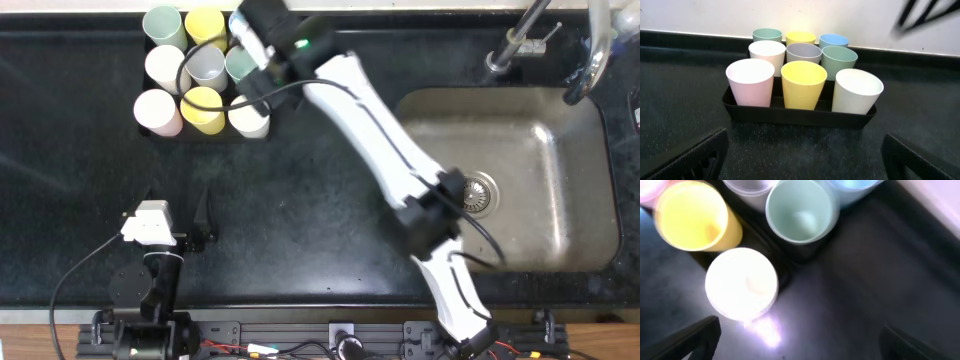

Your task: Store Cups

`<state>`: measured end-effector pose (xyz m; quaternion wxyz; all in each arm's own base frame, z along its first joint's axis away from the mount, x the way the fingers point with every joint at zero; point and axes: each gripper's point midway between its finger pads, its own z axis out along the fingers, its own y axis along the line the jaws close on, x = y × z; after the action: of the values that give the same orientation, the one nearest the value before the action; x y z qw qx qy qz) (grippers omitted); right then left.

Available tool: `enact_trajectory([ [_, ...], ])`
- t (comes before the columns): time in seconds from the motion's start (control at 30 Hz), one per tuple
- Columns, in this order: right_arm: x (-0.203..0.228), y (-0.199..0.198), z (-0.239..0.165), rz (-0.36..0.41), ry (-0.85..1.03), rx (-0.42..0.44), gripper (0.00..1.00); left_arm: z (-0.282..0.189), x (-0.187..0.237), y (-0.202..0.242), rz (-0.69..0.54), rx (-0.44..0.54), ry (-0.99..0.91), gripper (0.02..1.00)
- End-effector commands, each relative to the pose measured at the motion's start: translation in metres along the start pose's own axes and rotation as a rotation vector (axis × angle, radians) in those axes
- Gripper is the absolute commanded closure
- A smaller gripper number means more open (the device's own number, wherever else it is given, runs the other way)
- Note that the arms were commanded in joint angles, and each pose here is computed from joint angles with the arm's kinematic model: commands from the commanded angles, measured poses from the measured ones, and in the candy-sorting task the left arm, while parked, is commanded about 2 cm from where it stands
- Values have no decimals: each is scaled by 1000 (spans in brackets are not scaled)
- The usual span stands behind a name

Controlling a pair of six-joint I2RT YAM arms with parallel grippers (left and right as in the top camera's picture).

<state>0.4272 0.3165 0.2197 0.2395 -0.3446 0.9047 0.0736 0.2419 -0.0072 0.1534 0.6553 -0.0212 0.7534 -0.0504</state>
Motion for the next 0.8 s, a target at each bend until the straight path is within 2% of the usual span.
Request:
enact_trajectory([
  [0.03, -4, -33, -106, 150, -150, 62, 3, -1, -1, 1, 19, -8, -8, 18],
  [0.13, 23, -56, -139, 276, -122, 67, 3, -1, -1, 1, 19, -8, -8, 18],
  [0.23, 46, -96, -168, 332, -130, 164, 3, -1, -1, 1, 19, -8, -8, 18],
  [0.33, 72, -127, -185, 414, -139, 213, 5, -1, -1, 1, 19, -8, -8, 18],
  [0.47, 139, -152, -187, 547, -70, 273, 3, -1, -1, 1, 19, -8, -8, 18],
  [0.63, 228, -146, -172, 766, -51, 309, 3, -1, -1, 1, 19, -8, -8, 18],
  [0.7, 243, -139, -166, 786, -135, 298, 3, -1, -1, 1, 19, -8, -8, 18],
  [0.8, 258, -132, -155, 752, -257, 315, 5, -1, -1, 1, 19, -8, -8, 18],
])
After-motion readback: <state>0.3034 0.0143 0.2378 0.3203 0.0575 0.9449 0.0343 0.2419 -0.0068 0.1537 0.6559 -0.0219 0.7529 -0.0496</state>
